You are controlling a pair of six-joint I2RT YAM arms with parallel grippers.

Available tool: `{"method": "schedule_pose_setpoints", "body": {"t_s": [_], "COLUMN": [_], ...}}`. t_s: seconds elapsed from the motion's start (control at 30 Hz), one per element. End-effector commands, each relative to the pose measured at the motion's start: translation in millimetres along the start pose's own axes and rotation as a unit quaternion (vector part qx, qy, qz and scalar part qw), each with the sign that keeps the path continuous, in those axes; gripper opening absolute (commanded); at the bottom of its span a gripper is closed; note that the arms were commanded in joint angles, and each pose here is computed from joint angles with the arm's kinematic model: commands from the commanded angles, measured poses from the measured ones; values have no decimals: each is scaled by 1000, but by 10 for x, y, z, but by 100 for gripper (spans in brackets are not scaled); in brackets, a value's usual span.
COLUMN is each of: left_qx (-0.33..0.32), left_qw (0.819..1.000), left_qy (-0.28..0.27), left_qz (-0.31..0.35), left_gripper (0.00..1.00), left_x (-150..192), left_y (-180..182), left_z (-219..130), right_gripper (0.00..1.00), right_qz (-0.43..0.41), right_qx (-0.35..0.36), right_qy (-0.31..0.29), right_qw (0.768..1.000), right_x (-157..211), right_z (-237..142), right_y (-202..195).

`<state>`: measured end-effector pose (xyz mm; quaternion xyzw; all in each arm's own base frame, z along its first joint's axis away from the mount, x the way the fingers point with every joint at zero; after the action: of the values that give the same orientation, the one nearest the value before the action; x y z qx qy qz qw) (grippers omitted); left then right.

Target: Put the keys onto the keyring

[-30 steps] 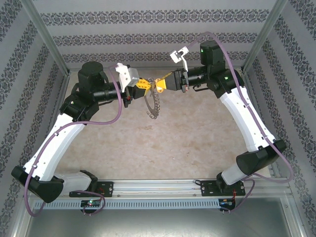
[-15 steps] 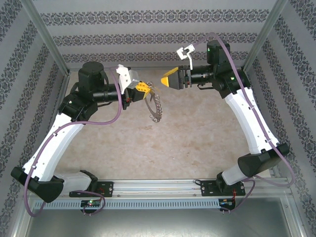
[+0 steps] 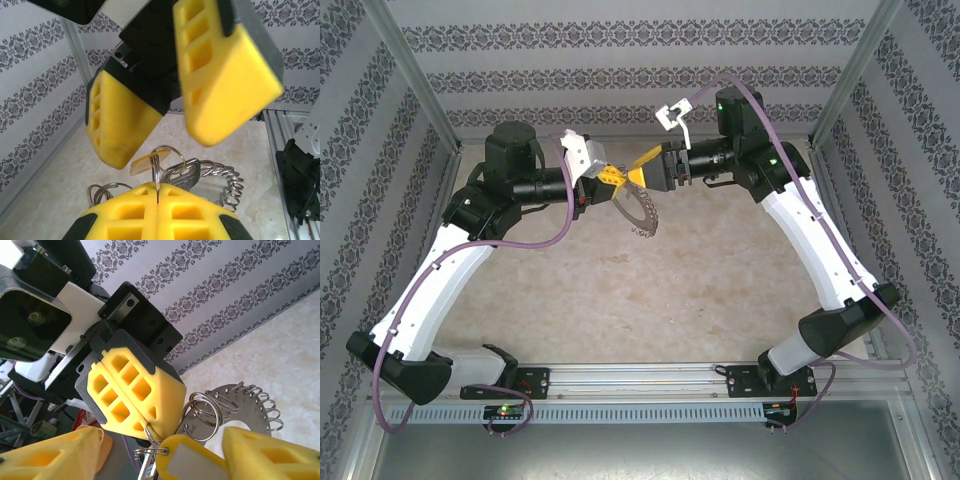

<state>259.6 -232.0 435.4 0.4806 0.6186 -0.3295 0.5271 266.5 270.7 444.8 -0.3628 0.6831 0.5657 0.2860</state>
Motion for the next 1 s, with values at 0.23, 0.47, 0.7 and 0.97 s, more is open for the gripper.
{"method": "schedule_pose_setpoints", "body": {"t_s": [0.23, 0.47, 0.7, 0.97], "left_qx": [-14, -15, -14, -12], "left_qw": [999, 999, 999, 999], "left_qy": [-6, -9, -14, -19], "left_qz": [30, 27, 25, 27], "left_gripper": [0, 0, 0, 0], "left_x": [-110, -122, -145, -160], "left_y": [30, 37, 41, 13], "left_z": [-65, -64, -62, -78], "right_gripper": [33, 36, 31, 19], "right_qz": [6, -2, -15, -14], "right_qx": [9, 39, 85, 74], "right_qy": [21, 40, 53, 53], "right_qw": [1000, 998, 995, 996], "right_x": [5, 120, 159, 155], "right_z": [50, 1, -61, -41], "right_y": [-43, -59, -112, -91]}}
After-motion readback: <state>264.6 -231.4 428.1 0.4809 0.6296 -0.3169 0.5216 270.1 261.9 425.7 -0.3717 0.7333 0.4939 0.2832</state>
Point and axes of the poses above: each hand's point on the last joint's axis, 136 mm out from that joint toward the fingers, its own z axis out along the fingers, its own y axis along the line the jaws close on, x = y × z, the point moved 3 cm from there along -z, back along the fingers, and after that the axes turned 2 degrees about -z, right-handed, at the moved point
